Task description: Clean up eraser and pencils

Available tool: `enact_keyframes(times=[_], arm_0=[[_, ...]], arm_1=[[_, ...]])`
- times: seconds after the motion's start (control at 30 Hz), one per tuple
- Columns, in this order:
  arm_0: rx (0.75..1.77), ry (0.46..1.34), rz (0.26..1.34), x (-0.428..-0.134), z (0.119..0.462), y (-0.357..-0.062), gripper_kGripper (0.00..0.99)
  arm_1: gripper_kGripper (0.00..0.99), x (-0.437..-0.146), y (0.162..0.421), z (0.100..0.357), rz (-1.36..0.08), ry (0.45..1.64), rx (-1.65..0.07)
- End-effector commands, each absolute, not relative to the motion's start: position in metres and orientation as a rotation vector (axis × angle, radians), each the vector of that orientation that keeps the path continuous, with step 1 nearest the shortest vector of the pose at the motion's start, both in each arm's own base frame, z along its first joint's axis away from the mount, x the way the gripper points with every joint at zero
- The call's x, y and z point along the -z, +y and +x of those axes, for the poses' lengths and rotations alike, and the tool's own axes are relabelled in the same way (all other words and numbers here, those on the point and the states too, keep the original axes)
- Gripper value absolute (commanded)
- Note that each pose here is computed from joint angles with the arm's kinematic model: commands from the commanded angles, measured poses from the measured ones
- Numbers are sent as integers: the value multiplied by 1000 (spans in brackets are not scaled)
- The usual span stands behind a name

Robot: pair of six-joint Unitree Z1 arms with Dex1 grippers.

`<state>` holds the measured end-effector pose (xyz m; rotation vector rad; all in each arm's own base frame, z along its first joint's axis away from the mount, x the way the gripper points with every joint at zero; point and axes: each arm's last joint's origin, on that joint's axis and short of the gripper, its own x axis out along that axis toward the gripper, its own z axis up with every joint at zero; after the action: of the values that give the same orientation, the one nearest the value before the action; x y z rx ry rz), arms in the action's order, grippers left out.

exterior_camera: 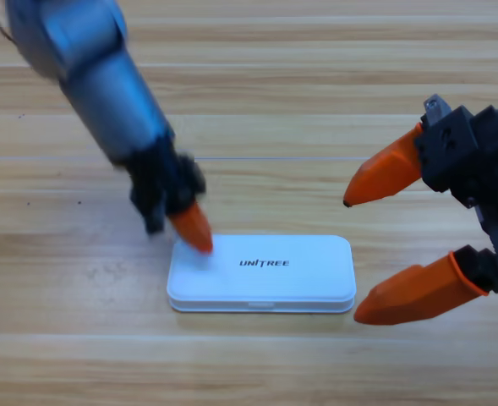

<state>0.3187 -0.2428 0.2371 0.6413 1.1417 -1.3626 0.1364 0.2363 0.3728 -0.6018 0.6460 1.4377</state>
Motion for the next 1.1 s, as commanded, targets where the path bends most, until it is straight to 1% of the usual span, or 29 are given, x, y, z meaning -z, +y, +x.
enact_keyframes(times=[0.03, 0.1, 0.2, 0.27, 0.33, 0.47, 0.5, 0.53, 0.57, 0.6, 0.67, 0.73, 0.9, 0.97, 1.1], arm_0=[[1393, 872, 715, -357, 250, -256, 0], [1427, 829, 732, -378, 227, -264, 0], [1474, 802, 750, -390, 199, -274, 0], [1512, 797, 767, -390, 185, -278, 0], [1533, 814, 769, -387, 176, -282, 0], [1547, 852, 757, -381, 170, -285, 0], [1533, 860, 766, -379, 170, -284, 152], [1518, 871, 769, -378, 170, -283, 523], [1512, 874, 774, -377, 169, -281, 850], [1508, 877, 778, -377, 168, -280, 979], [1508, 879, 778, -376, 167, -277, 990], [1495, 866, 800, -377, 165, -273, 990], [1415, 835, 828, -384, 166, -267, 990], [1381, 840, 844, -382, 168, -267, 990], [1361, 835, 854, -377, 169, -267, 990]], arm_1=[[988, -377, 236, 130, -587, 622, -1455], [988, -377, 236, 130, -587, 622, -1455], [988, -377, 236, 131, -588, 622, -1453], [988, -377, 236, 131, -588, 622, -1453], [988, -377, 236, 131, -588, 622, -1453], [988, -377, 236, 131, -587, 625, -1453], [988, -377, 236, 131, -587, 625, -1453], [988, -377, 236, 131, -587, 625, -1453], [988, -377, 236, 131, -587, 625, -1453], [988, -377, 236, 131, -587, 625, -1453], [988, -377, 236, 131, -588, 625, -1451], [988, -377, 236, 131, -587, 626, -1451], [988, -377, 236, 131, -587, 626, -1451], [988, -377, 235, 131, -587, 624, -1451], [988, -377, 235, 131, -587, 626, -1451]])
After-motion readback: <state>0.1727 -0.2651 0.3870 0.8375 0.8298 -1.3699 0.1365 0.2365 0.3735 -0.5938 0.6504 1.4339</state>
